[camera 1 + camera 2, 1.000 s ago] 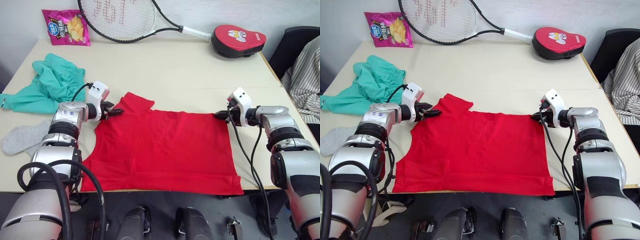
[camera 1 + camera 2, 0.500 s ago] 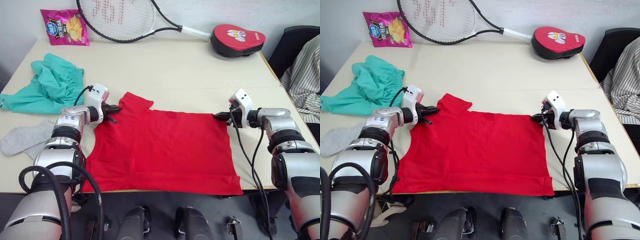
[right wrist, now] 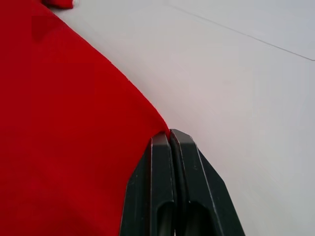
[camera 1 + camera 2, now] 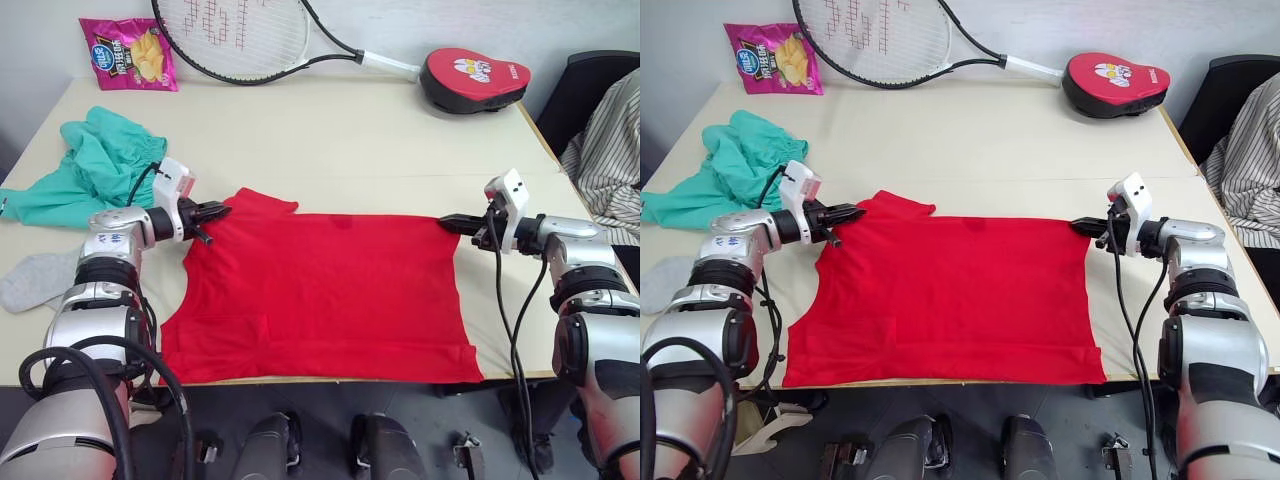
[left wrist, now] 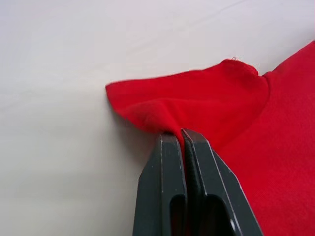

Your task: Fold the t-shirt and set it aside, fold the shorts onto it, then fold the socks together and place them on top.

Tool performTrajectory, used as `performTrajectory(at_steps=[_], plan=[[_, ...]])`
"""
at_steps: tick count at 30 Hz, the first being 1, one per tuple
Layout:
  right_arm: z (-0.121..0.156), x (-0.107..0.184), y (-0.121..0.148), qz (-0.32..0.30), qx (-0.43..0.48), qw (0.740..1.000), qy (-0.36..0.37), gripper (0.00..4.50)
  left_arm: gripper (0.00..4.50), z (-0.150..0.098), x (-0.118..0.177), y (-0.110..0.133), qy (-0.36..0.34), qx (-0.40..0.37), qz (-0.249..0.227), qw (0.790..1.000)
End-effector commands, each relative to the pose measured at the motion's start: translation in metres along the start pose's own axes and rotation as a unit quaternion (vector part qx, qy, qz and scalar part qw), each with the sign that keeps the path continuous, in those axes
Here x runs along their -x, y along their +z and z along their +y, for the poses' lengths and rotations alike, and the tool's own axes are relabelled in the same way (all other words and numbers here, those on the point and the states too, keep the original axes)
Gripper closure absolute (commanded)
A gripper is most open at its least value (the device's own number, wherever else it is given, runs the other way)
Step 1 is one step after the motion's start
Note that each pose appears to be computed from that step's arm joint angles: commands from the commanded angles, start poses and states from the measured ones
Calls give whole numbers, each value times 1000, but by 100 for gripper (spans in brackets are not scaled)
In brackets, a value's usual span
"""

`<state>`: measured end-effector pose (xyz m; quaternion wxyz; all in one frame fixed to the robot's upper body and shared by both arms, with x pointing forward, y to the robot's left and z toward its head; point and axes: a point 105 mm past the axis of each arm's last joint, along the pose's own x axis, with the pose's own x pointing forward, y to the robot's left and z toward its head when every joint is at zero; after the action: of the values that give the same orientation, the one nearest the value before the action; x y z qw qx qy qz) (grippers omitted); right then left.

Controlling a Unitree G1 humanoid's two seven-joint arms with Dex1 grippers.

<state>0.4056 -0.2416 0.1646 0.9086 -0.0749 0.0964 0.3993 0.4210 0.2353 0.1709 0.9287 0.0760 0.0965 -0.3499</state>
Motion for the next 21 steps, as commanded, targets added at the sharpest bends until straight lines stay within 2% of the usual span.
performTrajectory(at_steps=[1,7,13,19,21], plan=[[-5,19,16,-40,26,999,-7,450,447,1,14,11,-9,-36,-18,999],[6,28,3,-43,34,998,20,450,447,-12,27,-2,-31,-62,-8,998],[24,29,-25,-13,48,998,37,450,447,-26,39,-21,-32,-77,13,996],[38,31,-51,26,56,997,44,450,447,-38,49,-27,-43,-63,29,997],[38,33,-53,30,52,998,34,450,400,-36,52,-28,-39,-55,34,997]])
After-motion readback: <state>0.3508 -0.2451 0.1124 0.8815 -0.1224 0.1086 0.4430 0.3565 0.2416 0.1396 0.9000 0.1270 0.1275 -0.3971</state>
